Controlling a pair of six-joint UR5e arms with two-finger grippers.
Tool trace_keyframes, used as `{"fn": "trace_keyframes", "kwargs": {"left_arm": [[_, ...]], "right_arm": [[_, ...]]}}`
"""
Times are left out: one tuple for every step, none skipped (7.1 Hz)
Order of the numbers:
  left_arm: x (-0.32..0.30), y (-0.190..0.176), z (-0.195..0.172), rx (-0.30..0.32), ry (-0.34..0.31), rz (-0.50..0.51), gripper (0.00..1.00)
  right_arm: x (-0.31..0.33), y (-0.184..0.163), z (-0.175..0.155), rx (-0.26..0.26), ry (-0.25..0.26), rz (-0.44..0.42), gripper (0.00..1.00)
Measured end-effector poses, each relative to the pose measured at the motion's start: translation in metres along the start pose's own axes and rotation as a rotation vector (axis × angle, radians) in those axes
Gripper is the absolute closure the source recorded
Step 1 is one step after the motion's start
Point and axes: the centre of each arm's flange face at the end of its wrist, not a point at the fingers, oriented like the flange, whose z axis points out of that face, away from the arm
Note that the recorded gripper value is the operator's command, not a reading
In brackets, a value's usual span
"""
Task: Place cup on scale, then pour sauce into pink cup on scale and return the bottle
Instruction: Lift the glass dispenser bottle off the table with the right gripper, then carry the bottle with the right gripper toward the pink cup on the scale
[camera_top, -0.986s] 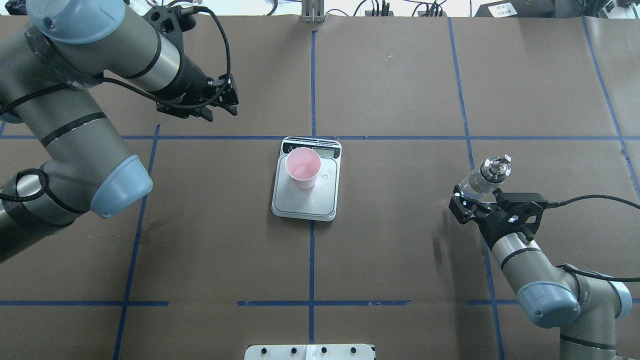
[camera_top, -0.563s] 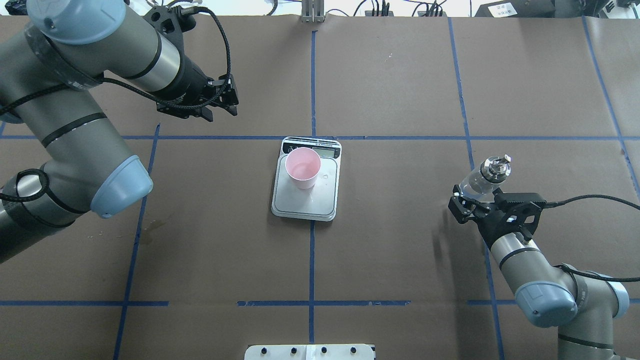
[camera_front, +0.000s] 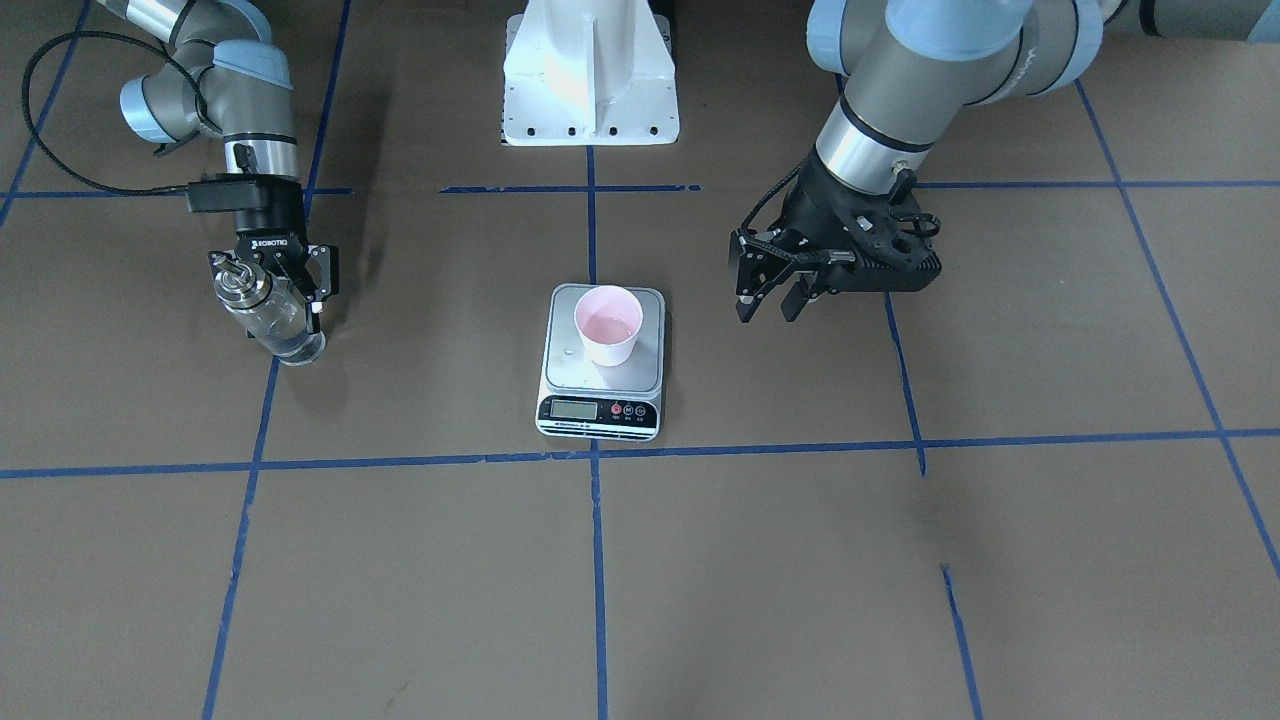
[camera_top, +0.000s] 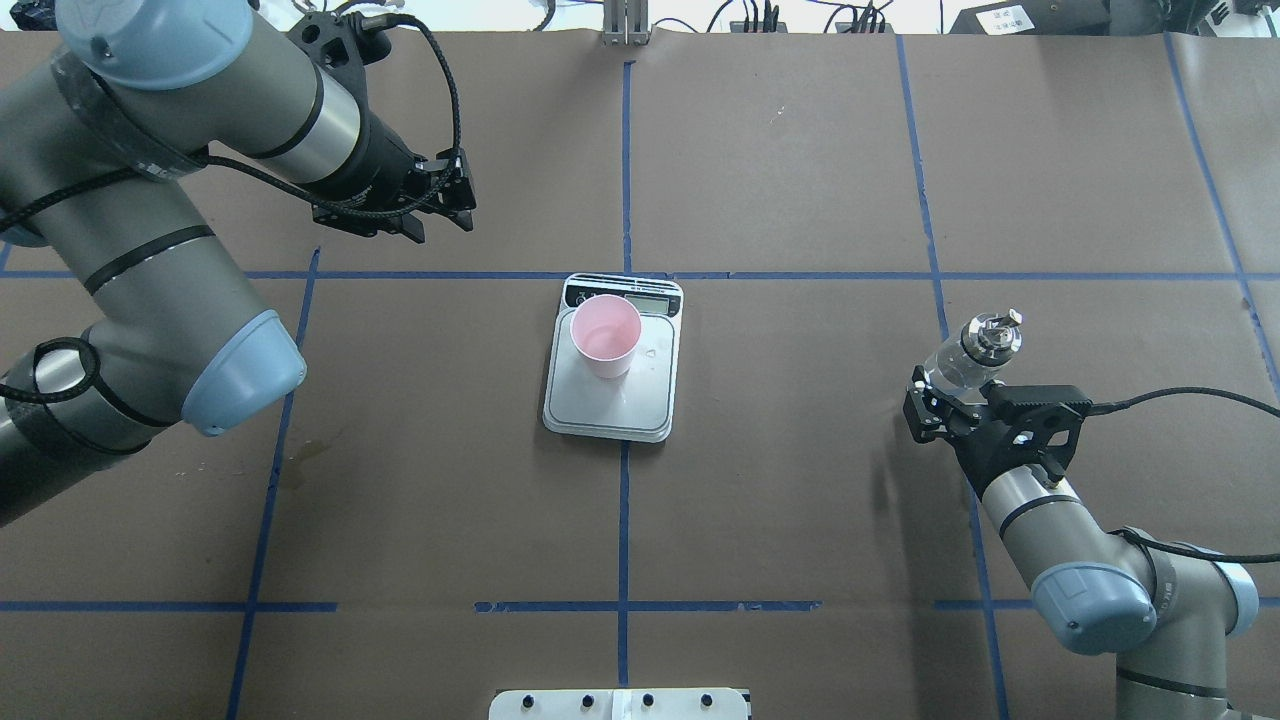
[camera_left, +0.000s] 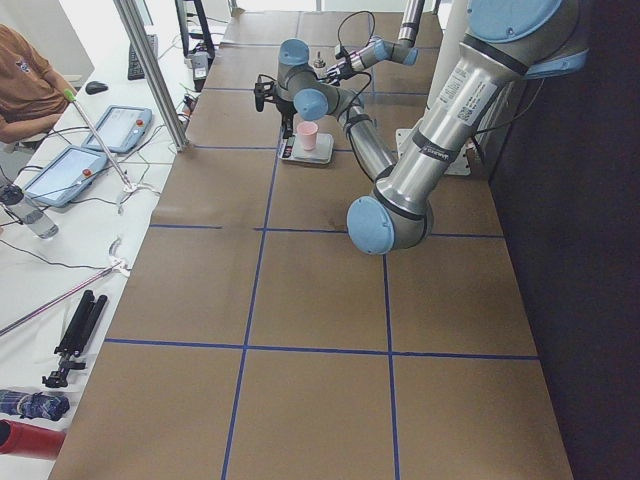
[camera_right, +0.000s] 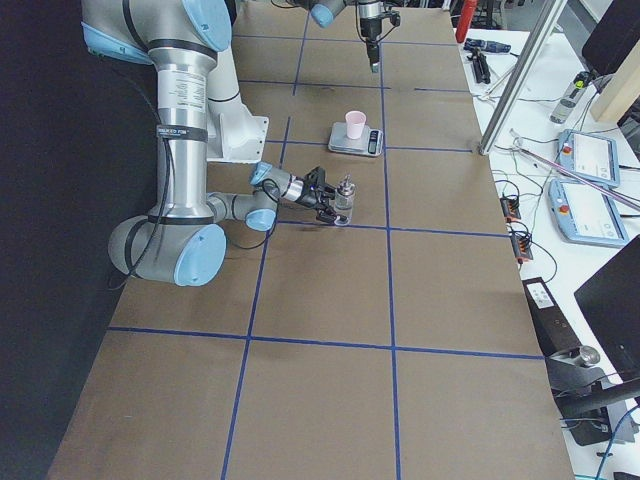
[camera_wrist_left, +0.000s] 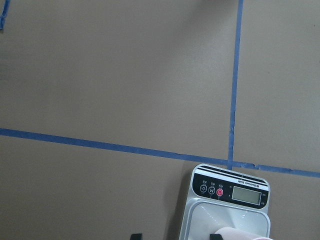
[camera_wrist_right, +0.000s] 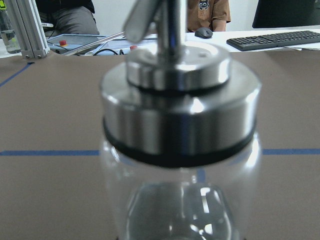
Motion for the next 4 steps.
{"fn": "trace_keyframes", "kwargs": {"left_arm": [[0.0,0.0,0.001,0.005,-0.002,0.0,0.45],[0.0,0.0,0.0,0.007,-0.003,0.001,0.45],[0.001,0.0,0.0,0.009,-0.001,0.002,0.45],[0.001,0.001,-0.002,0.01,0.001,0.003,0.46]], "right_arm": [[-0.002,-0.002,0.0,0.008,-0.001,-0.009,0.97],[-0.01,-0.008,0.0,0.025,-0.008,-0.025,1.0],[-0.022,-0.014,0.001,0.039,-0.016,-0.063,1.0],[-0.028,-0.019,0.001,0.047,-0.019,-0.102,1.0]]}}
